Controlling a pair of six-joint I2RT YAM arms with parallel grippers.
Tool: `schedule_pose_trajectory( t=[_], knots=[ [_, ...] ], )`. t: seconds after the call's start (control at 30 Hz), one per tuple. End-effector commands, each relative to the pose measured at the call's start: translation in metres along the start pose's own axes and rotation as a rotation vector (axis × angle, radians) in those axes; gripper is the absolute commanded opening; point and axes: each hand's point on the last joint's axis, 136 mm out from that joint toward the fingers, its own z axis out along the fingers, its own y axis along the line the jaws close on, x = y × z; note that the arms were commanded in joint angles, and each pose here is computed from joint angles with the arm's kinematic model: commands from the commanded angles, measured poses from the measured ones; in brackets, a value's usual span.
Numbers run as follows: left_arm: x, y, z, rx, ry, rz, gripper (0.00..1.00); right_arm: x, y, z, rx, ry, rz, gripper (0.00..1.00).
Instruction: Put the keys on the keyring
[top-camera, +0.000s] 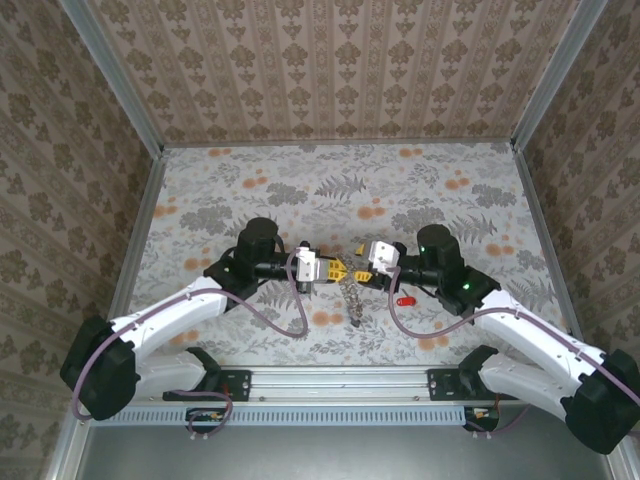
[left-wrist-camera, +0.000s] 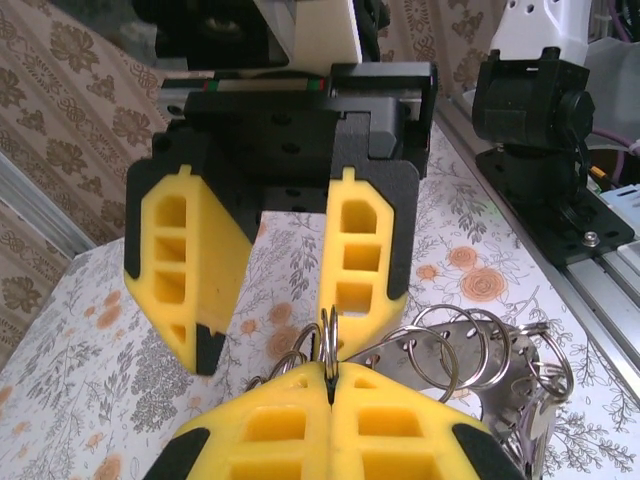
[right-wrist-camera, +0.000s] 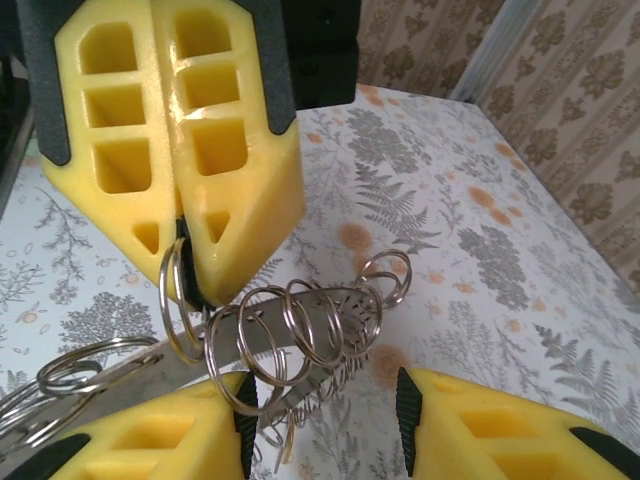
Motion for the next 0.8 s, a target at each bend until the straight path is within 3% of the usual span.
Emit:
schedule_pose_trajectory(
  t=[0.0, 0.27, 0.47, 0.67, 0.77],
  knots=[
    [-0.027, 0.004, -0.005, 0.014, -0.064, 0.075, 0.00, -0.027, -0.007, -0.001, -0.008, -0.079, -0.018, 0.44],
    [-0.026, 0.000, -0.006, 0.027, -0.057, 0.075, 0.00, -0.048, 0.002, -0.007, -0.121, -0.166, 0.019, 0.44],
    [-0.027, -0.002, -0.007, 0.048, -0.048, 0.089, 0.00, -0.050, 0.003, -0.002, -0.186, -0.163, 0.062, 0.41],
    [-0.026, -0.007, -0.008, 0.072, -0.038, 0.109, 0.00, -0.054, 0.005, 0.002, -0.296, -0.169, 0.142, 0.19],
    [-0.026, -0.010, -0.010, 0.082, -0.022, 0.142, 0.00, -0.051, 0.003, 0.003, -0.352, -0.130, 0.238, 0.31]
  ],
)
